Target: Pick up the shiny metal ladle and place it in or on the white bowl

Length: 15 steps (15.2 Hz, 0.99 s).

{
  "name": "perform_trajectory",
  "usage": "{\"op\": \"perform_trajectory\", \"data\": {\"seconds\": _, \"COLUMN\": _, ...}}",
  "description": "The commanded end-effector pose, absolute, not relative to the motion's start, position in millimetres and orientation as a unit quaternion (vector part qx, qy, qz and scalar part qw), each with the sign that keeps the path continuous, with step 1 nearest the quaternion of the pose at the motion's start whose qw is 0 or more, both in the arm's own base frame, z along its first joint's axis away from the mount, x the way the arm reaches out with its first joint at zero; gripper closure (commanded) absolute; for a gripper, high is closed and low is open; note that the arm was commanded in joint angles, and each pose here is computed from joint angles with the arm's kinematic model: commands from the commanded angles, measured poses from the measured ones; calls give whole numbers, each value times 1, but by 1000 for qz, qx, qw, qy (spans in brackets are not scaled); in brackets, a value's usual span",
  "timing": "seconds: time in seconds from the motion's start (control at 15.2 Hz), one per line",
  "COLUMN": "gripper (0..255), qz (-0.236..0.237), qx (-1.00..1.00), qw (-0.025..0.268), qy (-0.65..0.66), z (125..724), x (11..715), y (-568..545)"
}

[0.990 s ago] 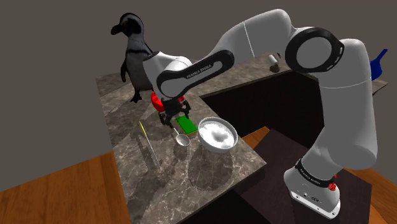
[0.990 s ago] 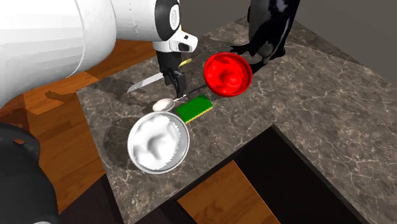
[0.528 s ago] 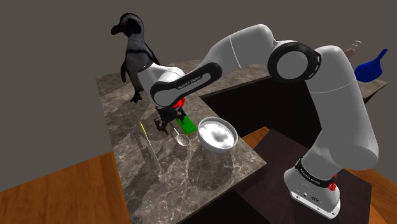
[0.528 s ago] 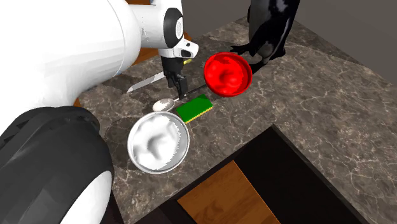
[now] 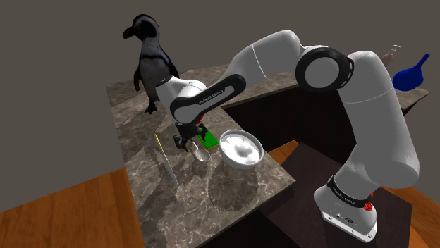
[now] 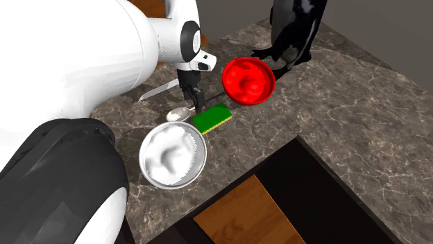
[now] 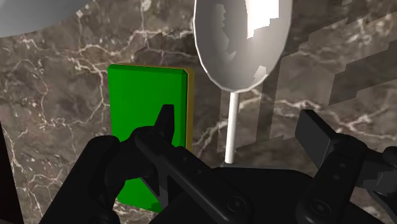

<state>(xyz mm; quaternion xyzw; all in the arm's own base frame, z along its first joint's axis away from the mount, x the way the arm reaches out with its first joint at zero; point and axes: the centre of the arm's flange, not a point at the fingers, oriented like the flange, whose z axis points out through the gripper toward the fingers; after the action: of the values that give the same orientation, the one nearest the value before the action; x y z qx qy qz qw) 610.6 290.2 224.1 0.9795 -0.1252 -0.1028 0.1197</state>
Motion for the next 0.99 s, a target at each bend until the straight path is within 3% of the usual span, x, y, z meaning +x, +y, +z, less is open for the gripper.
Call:
{"op": "perform_trajectory", "data": {"seconds": 0.0, "gripper": 0, "qz": -103, "qx": 980, "qw": 120, "qy": -125, "z": 224, "x": 611, "y": 290}}
{"op": "perform_trajectory", "data": {"seconds": 0.13, "gripper": 0, "qz": -103, "qx": 980, "qw": 120, "qy": -125, "z": 224, "x": 611, "y": 290}}
{"op": "perform_trajectory", "data": {"seconds": 0.2, "gripper": 255, "qz": -103, "qx": 980, "qw": 120, "qy": -125, "z": 224, "x": 611, "y": 290}}
{"op": "perform_trajectory", "data": {"seconds": 0.92, "gripper": 255, "qz": -103, "qx": 980, "qw": 120, "qy": -125, "z": 234, "x": 611, "y": 290}}
